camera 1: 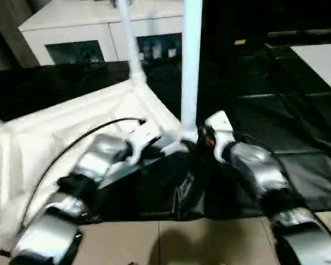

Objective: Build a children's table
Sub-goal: Rotate leg to tighten

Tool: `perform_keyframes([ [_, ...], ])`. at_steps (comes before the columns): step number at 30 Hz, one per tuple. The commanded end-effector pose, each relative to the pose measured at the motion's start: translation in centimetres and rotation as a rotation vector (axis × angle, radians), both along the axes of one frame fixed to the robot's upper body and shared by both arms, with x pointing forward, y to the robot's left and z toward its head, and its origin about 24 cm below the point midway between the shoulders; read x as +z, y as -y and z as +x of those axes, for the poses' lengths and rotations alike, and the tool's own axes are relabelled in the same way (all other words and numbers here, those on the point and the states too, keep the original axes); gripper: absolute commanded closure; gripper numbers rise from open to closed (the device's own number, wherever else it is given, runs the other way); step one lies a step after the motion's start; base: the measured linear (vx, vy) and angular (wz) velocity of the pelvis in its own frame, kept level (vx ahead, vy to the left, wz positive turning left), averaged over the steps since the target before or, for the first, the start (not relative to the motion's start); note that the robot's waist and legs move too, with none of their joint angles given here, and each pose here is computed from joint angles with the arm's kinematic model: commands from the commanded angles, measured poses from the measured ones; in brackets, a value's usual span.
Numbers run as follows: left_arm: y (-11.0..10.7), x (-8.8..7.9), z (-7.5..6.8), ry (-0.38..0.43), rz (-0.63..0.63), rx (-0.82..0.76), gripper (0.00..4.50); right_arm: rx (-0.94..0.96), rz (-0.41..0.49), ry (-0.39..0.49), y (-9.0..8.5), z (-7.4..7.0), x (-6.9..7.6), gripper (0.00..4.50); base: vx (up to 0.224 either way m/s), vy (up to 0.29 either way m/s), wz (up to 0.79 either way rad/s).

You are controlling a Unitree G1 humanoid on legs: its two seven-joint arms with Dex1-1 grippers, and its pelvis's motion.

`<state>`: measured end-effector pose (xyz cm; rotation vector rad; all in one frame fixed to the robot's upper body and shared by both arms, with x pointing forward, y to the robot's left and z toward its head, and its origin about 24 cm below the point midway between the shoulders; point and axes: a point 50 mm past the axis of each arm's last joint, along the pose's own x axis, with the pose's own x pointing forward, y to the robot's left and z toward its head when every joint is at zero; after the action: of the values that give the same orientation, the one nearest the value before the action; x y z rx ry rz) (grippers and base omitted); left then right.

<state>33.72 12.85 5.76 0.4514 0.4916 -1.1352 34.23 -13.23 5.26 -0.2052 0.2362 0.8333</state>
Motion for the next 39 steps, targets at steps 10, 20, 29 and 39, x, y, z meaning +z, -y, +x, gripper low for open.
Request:
perform_keyframes([
  [10, -1.1, -0.1, -3.2, -0.121, -0.004, -0.279, 4.5, 0.341, 0.011, -0.043, 1.1, -2.1, 1.3, 0.5, 0.0, 0.0, 0.0],
  [20, -1.3, -0.1, -3.5, -0.122, -0.007, -0.279, 4.5, 0.369, 0.026, -0.069, 1.1, -2.3, 1.1, 1.46, 0.0, 0.0, 0.0],
  [29, -0.9, -0.9, -2.0, -0.069, -0.035, -0.08, 4.5, 0.044, -0.022, -0.02, 0.6, -0.6, -0.4, 1.77, 0.0, 0.0, 0.0],
  [39, 3.0, -1.6, 1.6, -0.001, -0.105, 0.422, 4.5, -0.637, 0.031, -0.14, -2.3, 1.2, -3.0, 1.78, 0.0, 0.0, 0.0],
])
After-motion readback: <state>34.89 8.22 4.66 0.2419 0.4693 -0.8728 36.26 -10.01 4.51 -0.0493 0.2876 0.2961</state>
